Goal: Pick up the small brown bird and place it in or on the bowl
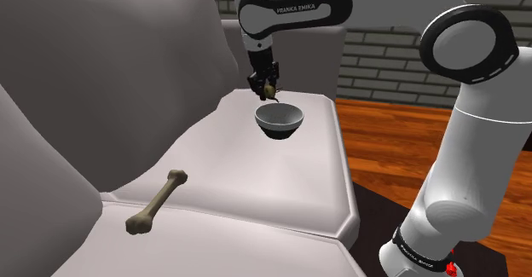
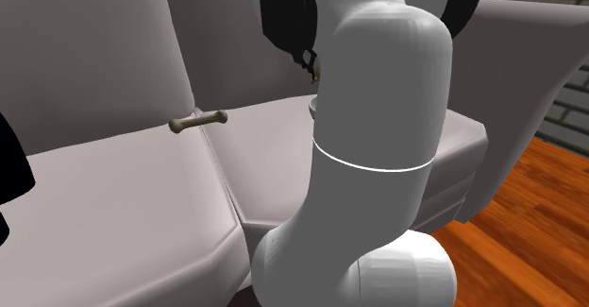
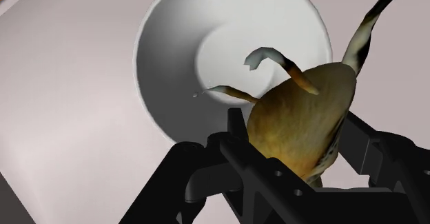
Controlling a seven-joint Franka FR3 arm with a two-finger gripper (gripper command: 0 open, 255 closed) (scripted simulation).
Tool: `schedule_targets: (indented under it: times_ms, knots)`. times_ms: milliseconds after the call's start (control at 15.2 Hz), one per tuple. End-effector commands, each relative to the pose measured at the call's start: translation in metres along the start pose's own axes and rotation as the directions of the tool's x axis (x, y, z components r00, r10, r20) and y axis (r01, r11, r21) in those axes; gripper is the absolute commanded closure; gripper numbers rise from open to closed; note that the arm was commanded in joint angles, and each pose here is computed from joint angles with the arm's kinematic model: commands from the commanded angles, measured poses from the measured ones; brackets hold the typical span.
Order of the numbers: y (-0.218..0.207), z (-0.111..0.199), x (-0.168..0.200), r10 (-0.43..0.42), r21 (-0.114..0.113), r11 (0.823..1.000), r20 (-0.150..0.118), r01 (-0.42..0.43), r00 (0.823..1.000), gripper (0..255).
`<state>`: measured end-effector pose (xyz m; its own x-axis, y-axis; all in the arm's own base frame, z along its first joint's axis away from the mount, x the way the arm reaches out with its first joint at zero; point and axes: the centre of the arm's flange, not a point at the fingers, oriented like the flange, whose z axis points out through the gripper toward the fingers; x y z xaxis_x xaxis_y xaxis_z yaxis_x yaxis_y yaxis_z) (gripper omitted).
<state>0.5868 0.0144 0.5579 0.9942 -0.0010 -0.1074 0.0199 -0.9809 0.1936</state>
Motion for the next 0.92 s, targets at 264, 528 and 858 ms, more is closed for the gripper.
schedule_targets:
  times_ms: [264, 528, 858]
  knots:
    - [0.064, 0.018, -0.002, -0.001, 0.000, 1.000, -0.001, 0.001, 1.000, 255]
    - [0.060, 0.038, 0.000, -0.001, 0.000, 1.000, -0.001, 0.001, 1.000, 255]
    - [0.055, 0.064, 0.003, -0.001, 0.000, 1.000, -0.001, 0.001, 1.000, 255]
